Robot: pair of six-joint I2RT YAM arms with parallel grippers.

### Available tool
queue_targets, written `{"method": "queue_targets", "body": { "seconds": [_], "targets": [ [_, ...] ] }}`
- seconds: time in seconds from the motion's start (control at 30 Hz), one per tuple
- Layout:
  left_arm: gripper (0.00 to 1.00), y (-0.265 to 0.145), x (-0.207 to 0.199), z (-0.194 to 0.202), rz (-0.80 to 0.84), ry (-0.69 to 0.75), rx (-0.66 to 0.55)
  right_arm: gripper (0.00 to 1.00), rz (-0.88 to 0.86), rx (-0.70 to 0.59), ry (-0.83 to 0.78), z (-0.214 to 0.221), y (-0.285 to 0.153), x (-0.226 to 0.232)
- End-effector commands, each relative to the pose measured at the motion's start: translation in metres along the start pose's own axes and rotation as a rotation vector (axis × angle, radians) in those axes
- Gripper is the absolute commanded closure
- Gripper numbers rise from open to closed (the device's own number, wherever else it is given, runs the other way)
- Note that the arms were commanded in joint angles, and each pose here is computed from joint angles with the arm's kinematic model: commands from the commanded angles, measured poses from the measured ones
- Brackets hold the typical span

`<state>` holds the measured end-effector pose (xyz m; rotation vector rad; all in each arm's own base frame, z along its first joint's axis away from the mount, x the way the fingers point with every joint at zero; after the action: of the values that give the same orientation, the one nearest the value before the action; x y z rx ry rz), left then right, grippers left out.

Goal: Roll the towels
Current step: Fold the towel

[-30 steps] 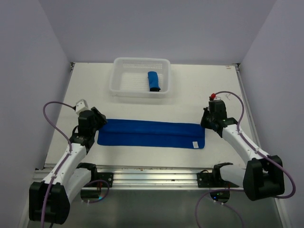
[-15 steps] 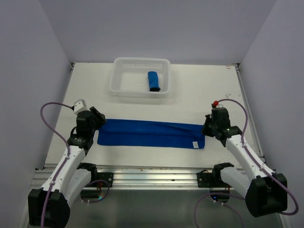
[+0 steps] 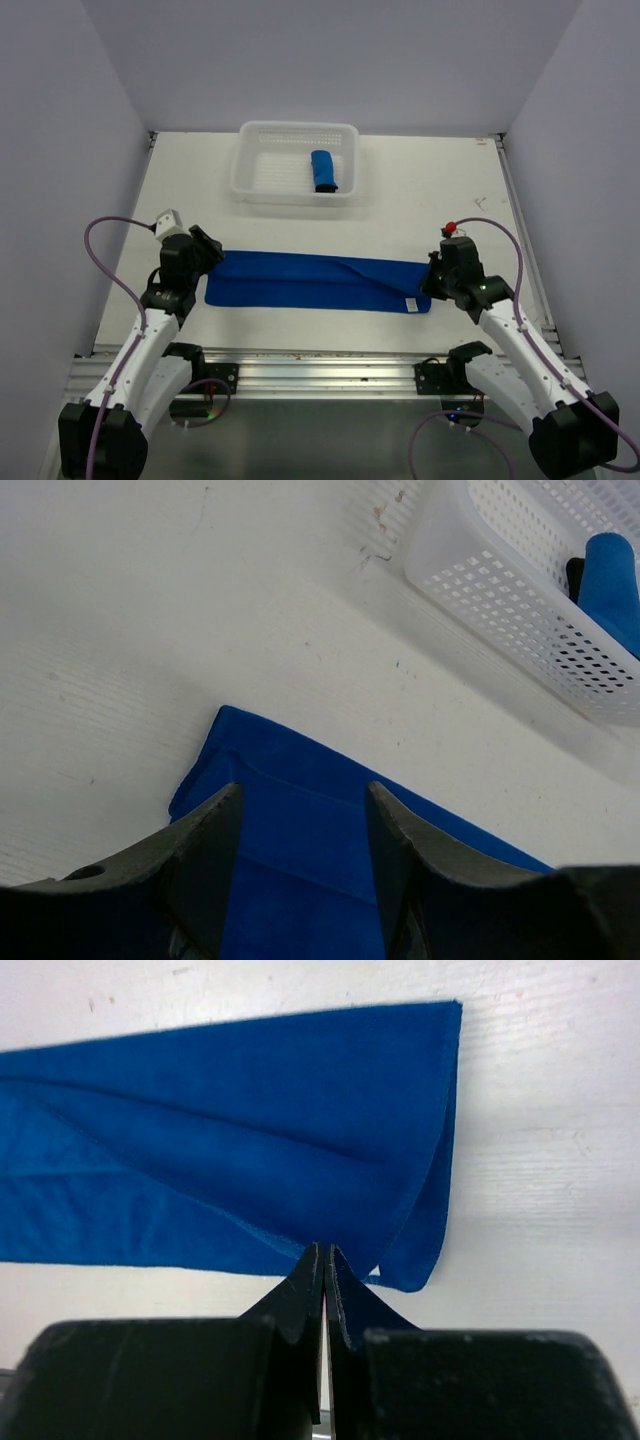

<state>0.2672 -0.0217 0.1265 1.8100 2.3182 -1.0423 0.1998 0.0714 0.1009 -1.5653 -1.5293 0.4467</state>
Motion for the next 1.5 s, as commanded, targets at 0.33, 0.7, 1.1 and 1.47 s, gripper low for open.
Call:
{"method": "queue_targets", "body": {
  "seconds": [0.33,0.7,1.1,1.47],
  "targets": [
    [0.44,-0.005,-0.007,-0.007,0.035,0.003,-0.009,1.0,0.293,0.006,0.031,0.021,-0.011,-0.027],
    [0.43,-0.004,-0.005,-0.001,0.037,0.002,0.007,1.0,0.3,0.021,0.034,0.026,-0.01,-0.028],
    [0.43,-0.003,-0.008,-0.001,0.046,0.007,0.021,0.6,0.213,-0.07,0.052,-0.003,-0.035,-0.008],
    [0.43,0.007,-0.02,0.013,0.12,-0.013,0.088,0.45,0.236,-0.018,0.223,0.036,0.003,-0.021]
  ]
}}
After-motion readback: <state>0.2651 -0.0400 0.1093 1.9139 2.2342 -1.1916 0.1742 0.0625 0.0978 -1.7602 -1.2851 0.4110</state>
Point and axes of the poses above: each gripper's point midway between its finger pads, its own y axis out along the fingers, its own x axis along the line the jaws close on, z = x × y, the point moved 2 cm from there along -y, back along the fingers, and after that the axes turned 2 degrees about y, right-handed, at the moved point
